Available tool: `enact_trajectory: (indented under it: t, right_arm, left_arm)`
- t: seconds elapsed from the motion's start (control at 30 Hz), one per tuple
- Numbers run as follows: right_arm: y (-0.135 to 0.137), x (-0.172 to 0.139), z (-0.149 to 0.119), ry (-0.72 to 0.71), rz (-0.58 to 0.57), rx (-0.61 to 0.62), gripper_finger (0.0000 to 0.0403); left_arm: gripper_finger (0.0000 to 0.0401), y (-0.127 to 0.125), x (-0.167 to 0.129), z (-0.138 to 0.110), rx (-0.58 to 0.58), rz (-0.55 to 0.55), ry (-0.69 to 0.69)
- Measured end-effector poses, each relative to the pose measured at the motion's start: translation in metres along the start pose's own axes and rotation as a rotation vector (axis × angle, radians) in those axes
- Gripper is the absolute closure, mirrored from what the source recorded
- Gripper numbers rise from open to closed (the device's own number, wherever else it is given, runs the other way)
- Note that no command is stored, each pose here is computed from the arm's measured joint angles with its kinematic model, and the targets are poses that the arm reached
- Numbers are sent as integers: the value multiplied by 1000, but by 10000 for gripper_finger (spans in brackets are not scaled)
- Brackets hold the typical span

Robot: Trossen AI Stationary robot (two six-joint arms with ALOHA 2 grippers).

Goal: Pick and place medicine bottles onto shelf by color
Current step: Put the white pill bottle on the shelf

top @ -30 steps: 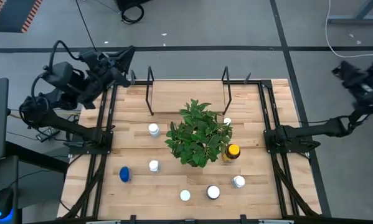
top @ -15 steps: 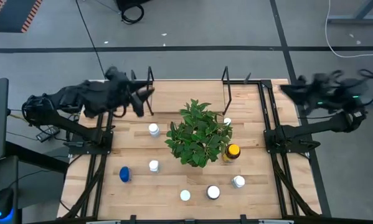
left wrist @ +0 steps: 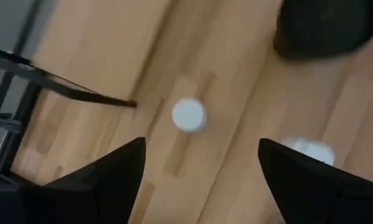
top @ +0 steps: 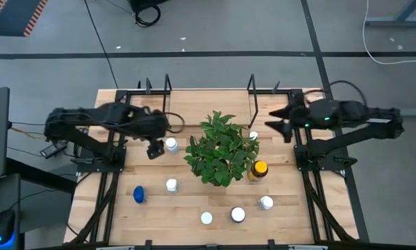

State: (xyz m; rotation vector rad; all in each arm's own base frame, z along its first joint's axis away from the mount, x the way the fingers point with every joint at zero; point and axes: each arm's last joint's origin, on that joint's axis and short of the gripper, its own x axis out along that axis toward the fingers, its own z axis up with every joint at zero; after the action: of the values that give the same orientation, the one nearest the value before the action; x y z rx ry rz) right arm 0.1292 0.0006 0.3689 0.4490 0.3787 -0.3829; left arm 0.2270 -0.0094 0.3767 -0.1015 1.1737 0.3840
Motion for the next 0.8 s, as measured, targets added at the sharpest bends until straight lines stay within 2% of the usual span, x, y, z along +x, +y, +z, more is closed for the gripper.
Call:
enact_trajectory:
  t: [0.1, 0.23, 0.43, 0.6, 0.8]
  right_arm:
    - [4, 11, -3, 68, 18, 11, 108]
    - [4, 14, -8, 138, 11, 23, 92]
    - [-4, 6, -16, 208, -39, 33, 86]
    - [-7, 1, -17, 214, -40, 36, 87]
    - [-9, -3, -16, 203, -29, 53, 87]
  left_arm:
    - [85, 0, 24, 6, 86, -42, 84]
    - [85, 9, 54, 8, 143, -132, 140]
    - [85, 25, 83, 11, 210, -175, 99]
    - [84, 27, 104, 13, 351, -249, 1]
    - [68, 31, 128, -2, 438, -288, 105]
